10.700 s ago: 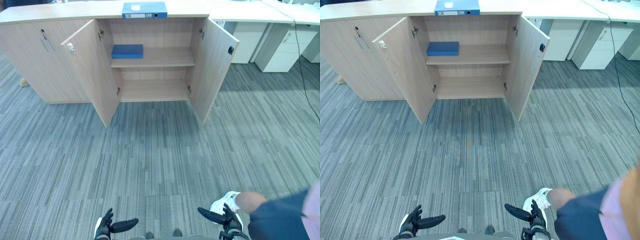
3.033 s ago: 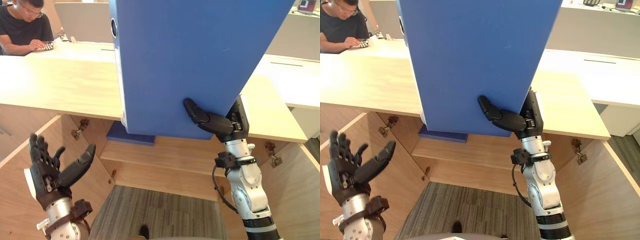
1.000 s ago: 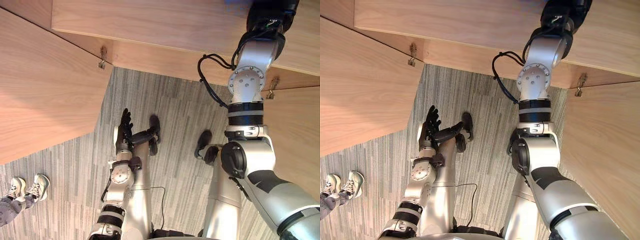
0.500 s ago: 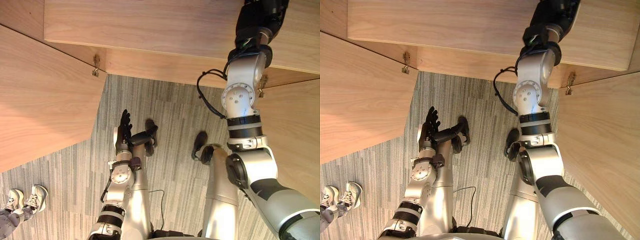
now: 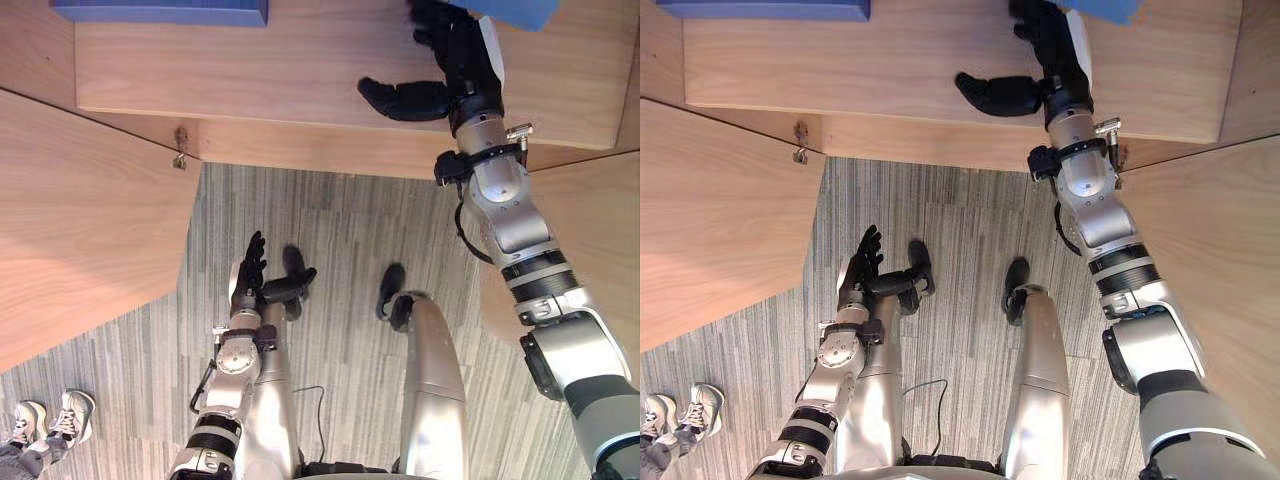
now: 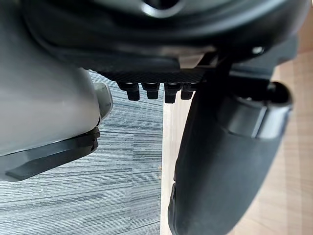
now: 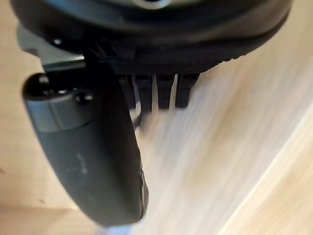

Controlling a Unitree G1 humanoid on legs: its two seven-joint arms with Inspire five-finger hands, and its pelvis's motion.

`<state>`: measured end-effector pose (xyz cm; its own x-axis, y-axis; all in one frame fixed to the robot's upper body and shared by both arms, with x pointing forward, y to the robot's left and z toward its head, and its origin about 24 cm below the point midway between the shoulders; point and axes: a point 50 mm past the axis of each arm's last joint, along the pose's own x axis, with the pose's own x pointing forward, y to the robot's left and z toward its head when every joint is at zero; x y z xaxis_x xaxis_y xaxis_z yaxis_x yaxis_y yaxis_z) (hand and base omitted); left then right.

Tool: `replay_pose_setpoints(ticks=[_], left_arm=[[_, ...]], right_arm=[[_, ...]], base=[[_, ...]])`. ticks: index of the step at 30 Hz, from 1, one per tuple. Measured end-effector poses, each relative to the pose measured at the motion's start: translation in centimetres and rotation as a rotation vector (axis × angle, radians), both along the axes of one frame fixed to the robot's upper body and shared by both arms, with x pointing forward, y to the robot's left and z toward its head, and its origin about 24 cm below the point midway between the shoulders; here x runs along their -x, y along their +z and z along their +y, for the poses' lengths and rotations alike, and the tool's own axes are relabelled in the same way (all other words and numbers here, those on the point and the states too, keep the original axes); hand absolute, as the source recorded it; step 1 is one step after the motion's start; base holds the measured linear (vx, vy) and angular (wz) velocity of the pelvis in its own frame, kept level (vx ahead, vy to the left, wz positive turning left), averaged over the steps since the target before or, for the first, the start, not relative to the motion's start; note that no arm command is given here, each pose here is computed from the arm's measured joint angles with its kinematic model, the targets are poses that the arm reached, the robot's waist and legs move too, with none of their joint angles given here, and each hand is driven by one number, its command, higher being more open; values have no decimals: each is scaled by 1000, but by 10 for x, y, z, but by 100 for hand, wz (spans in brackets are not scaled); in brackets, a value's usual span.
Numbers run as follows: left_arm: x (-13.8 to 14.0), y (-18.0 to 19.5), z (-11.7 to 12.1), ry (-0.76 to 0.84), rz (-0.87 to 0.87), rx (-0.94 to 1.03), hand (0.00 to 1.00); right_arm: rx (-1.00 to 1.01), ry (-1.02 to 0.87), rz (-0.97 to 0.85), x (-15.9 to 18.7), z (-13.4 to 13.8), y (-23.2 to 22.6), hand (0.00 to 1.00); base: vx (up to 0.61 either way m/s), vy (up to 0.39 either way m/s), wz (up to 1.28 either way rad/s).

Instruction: Walk over to the cabinet, pick up the folder, carry it to the office cabinet, place the folder inside the office cabinet, then close the office cabinet door

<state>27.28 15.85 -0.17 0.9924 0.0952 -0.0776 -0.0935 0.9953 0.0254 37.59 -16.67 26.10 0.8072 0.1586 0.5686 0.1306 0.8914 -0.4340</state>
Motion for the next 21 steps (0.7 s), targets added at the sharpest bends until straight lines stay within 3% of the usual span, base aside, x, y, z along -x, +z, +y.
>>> replay_pose_setpoints(ticks=[6,15,21], left_arm=[[0,-1,-1,-11,6,1,100],[1,-4,-3,-38,24,6,100],[1,-5,-2,-33,25,6,100]], right_arm=[[13,-59,27,-7,-12,6,0],[-129,85,144,-8,-13,-7,0],[-93,71,127,-8,-8,-6,0]], base=[[0,0,0],[-10,-16,0],[-14,-19,-4]])
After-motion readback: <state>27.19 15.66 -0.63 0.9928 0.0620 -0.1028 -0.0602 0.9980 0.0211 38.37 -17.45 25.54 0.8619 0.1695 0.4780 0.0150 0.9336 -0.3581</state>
